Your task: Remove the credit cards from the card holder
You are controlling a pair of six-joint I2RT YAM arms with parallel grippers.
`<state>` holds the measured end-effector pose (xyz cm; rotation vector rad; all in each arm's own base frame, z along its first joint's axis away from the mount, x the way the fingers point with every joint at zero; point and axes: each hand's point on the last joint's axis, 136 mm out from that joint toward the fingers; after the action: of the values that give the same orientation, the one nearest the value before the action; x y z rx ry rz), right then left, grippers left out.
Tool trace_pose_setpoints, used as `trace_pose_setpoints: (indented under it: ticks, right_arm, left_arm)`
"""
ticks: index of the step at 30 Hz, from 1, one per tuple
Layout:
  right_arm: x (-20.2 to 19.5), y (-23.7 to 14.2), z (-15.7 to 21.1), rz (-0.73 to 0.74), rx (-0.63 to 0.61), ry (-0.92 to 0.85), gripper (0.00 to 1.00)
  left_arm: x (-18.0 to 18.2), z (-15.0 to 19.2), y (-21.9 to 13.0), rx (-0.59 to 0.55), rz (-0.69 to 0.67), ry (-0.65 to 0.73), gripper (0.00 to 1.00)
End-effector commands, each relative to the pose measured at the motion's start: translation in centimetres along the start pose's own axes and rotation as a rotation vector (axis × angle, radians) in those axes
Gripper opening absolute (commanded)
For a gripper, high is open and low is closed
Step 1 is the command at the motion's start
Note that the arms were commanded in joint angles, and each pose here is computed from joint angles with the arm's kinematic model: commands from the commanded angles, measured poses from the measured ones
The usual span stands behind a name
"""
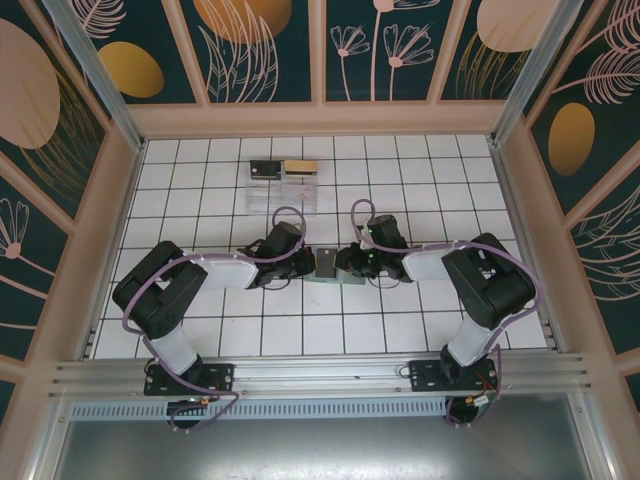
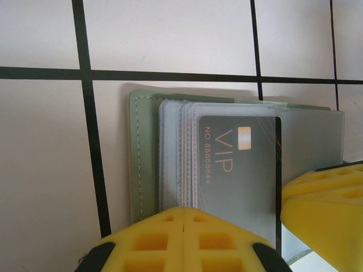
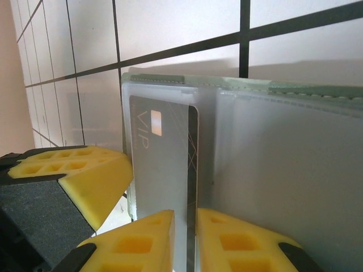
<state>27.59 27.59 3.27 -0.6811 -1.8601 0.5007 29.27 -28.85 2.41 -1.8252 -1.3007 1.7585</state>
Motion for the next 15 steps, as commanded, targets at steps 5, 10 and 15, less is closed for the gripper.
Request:
trace_pose_setpoints:
  ticks: [5, 10, 15]
  right_arm:
    - [0.53, 0.58, -0.32, -0.020, 0.004, 0.001, 0.19]
    - [0.38, 0.54, -0.24, -0.018, 0.005, 0.005, 0.07]
    - [0.09, 0.12, 0.00, -0.013, 0.001, 0.009, 0.00]
  left_arm:
    - [1.30, 1.15, 0.15, 0.043, -0.027, -0.018, 0.00]
    - [1.36, 1.14, 0.11, 0.042, -0.028, -0.021, 0.00]
    - [1.69, 1.18, 0.06, 0.043, -0.049, -0.029, 0.00]
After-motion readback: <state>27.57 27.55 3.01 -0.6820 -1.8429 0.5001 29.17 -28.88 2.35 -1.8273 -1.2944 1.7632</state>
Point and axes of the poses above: each hand's point on the last joint's axis, 136 mm out from that joint toward the fingers, its own y axis out along the fingers, its own x axis along the line the jaws close on, z = x × y, and after that the axes turned 15 degrees about -y, right-handed
